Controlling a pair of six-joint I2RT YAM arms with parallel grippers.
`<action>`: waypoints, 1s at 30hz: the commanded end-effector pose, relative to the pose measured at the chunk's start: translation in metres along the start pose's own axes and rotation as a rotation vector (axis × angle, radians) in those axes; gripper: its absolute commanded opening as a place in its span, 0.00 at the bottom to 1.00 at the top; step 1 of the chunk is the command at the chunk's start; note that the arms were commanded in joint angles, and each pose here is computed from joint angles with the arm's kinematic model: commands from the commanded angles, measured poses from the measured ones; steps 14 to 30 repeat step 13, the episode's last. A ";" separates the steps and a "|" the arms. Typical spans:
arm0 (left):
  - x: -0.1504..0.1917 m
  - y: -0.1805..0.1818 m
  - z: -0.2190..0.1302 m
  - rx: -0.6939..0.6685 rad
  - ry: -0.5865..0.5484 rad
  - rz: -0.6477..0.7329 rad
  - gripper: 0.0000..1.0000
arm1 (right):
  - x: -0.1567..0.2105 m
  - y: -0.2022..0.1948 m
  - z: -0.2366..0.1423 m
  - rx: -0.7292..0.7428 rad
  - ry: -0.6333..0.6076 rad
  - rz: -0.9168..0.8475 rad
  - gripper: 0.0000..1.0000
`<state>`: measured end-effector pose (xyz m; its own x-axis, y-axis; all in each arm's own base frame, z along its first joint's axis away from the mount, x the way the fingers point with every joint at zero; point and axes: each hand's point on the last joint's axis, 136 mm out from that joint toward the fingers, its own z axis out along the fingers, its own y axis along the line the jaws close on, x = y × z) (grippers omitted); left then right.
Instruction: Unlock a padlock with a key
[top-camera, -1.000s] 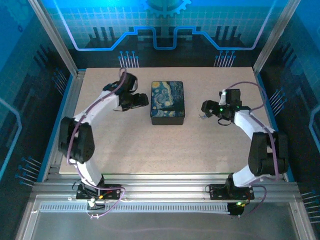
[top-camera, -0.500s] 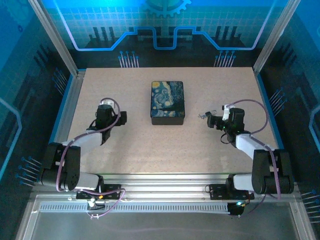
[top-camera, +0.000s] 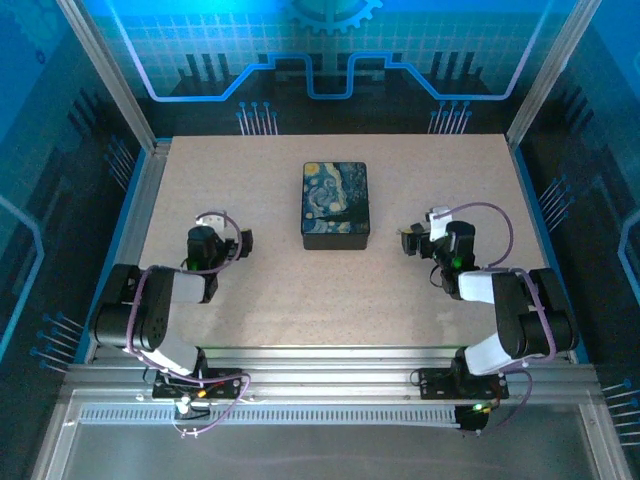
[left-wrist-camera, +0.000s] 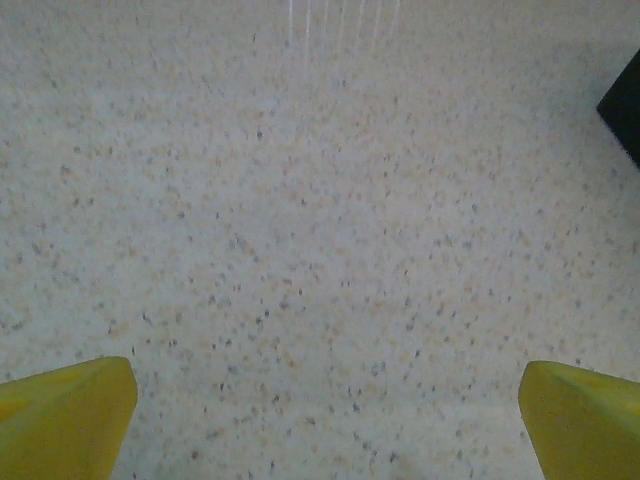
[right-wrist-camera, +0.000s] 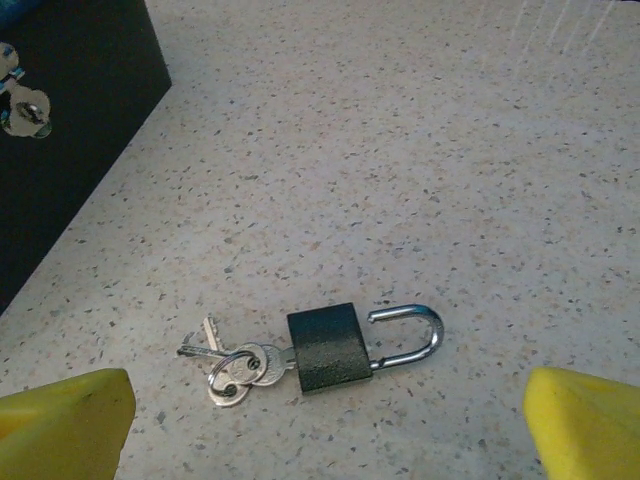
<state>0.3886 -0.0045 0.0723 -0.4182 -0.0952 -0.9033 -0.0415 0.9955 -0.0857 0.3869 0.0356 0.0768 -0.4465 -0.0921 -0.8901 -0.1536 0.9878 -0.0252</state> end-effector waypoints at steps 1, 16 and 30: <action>-0.024 -0.005 0.000 0.025 -0.090 0.026 0.99 | -0.019 -0.007 0.001 0.030 -0.067 -0.012 1.00; -0.024 -0.005 0.000 0.031 -0.088 0.025 0.99 | -0.020 -0.008 0.001 0.032 -0.069 -0.012 1.00; -0.024 -0.005 0.000 0.031 -0.088 0.025 0.99 | -0.020 -0.008 0.001 0.032 -0.069 -0.012 1.00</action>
